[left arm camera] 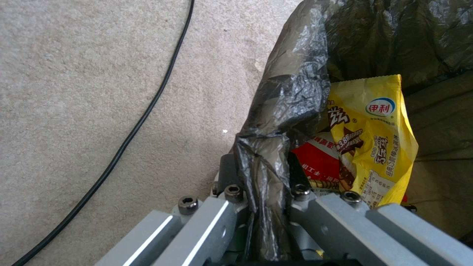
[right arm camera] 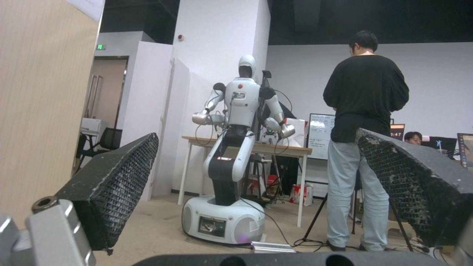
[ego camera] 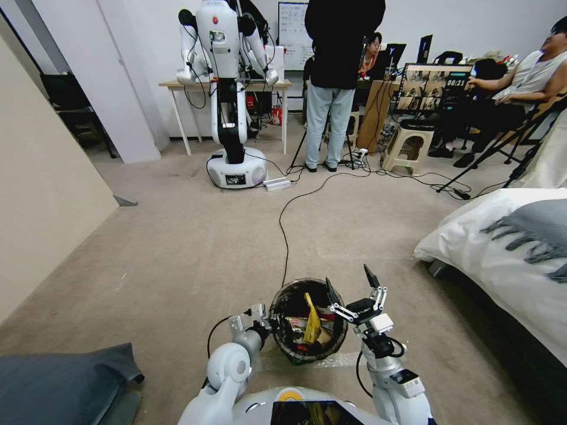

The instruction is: Pick up the trash bin, then pick up the garbage from the floor and place it into the trash bin.

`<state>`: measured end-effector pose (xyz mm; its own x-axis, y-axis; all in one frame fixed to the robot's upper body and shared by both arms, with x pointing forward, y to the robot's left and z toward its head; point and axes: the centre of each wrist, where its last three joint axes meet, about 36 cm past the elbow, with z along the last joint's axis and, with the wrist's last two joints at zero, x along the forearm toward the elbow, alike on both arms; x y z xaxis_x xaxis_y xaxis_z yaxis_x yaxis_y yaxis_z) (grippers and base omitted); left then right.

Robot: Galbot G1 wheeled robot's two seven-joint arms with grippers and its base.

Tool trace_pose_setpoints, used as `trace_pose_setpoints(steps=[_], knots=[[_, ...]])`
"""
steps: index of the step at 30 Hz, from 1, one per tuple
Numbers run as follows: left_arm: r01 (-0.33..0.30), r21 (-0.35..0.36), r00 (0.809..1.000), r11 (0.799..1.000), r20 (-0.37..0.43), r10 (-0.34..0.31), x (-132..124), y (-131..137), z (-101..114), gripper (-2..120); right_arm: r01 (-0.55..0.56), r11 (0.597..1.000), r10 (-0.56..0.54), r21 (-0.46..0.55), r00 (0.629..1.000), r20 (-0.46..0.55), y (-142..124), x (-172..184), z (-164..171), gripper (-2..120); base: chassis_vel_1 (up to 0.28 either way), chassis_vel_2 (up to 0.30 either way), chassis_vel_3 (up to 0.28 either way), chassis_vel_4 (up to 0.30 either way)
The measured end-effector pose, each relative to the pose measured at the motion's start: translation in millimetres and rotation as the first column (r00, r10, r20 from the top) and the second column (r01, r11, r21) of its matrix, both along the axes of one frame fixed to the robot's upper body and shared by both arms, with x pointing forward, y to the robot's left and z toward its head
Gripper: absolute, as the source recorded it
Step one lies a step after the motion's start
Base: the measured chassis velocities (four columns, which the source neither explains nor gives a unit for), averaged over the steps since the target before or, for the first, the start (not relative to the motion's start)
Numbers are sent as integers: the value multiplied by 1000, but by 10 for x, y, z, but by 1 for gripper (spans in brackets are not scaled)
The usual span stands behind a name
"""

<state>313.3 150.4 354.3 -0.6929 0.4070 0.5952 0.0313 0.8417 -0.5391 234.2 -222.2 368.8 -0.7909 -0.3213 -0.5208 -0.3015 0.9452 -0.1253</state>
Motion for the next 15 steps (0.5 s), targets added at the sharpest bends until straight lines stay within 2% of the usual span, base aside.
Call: trace_pose_setpoints(steps=[10,12,14,15], knots=[[-11,-14,1000,1000,-16,11,36,-8,-84,0,-6,1000,6,0,1000,-4,5,-7,-44,100,0,0,0,0],[-12,-16,1000,1000,-18,11,35,-12,-95,2,-8,1000,8,0,1000,-6,8,-10,-58,100,0,0,0,0],[-12,-21,1000,1000,-21,12,37,-23,-112,13,-10,1000,10,3,1000,-8,15,-12,-69,100,0,0,0,0],[-12,-21,1000,1000,-21,12,37,-23,-112,13,-10,1000,10,3,1000,-8,15,-12,-69,100,0,0,0,0]])
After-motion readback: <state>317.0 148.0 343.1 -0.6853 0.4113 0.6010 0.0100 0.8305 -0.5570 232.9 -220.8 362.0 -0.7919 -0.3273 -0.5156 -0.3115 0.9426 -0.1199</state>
